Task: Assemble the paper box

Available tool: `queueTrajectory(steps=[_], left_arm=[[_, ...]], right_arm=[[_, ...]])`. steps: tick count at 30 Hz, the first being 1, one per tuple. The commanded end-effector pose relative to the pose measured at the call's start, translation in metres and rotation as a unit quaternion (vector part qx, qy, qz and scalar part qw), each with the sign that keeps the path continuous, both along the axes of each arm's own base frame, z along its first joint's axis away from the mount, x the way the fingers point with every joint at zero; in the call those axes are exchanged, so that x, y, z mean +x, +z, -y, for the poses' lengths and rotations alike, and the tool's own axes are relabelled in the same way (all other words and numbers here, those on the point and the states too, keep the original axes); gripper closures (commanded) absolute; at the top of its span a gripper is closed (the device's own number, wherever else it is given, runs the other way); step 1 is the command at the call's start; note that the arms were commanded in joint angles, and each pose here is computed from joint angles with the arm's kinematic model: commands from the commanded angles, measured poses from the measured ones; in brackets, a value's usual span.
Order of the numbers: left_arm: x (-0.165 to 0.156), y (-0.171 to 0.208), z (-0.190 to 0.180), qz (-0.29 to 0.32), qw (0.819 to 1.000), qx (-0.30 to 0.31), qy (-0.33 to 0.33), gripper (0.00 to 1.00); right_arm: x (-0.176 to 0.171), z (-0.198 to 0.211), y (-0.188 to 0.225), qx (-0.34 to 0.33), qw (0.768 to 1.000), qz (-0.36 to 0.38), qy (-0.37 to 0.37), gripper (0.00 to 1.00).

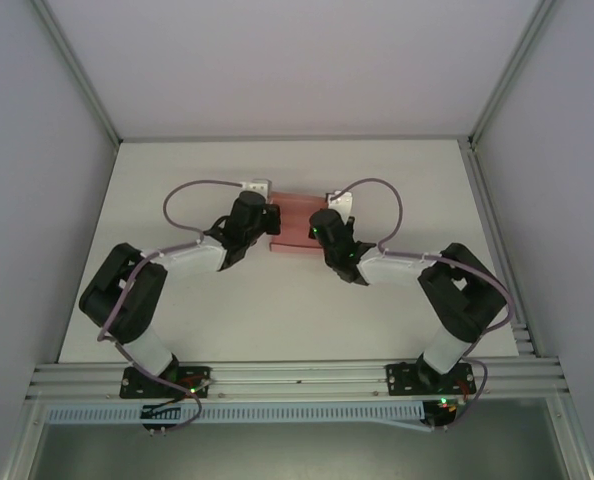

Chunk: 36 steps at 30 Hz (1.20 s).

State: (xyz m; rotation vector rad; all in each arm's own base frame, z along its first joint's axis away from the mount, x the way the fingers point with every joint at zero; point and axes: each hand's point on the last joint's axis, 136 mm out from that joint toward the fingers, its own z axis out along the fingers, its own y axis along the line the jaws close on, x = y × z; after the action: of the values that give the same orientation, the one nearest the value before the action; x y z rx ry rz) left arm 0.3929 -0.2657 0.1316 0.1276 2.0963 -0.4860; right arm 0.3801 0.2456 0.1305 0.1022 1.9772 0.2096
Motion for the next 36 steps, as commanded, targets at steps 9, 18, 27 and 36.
queueTrajectory(steps=[9, 18, 27, 36], left_arm=[[-0.062, -0.016, 0.016, 0.000, 0.996, -0.045, -0.082, 0.98], [-0.081, 0.001, 0.006, 0.022, 0.995, -0.041, -0.087, 0.40], [-0.097, 0.018, -0.017, 0.029, 0.997, -0.015, -0.063, 0.00], [-0.108, 0.062, -0.032, 0.018, 0.999, 0.012, -0.043, 0.00]], right_arm=[[-0.048, -0.005, -0.028, -0.007, 0.999, 0.006, 0.040, 0.94], [-0.066, -0.010, -0.012, -0.038, 0.997, 0.032, 0.058, 0.78], [-0.094, -0.013, -0.001, -0.038, 0.995, 0.018, 0.092, 0.46], [-0.126, -0.003, 0.036, -0.018, 0.991, -0.005, 0.131, 0.00]])
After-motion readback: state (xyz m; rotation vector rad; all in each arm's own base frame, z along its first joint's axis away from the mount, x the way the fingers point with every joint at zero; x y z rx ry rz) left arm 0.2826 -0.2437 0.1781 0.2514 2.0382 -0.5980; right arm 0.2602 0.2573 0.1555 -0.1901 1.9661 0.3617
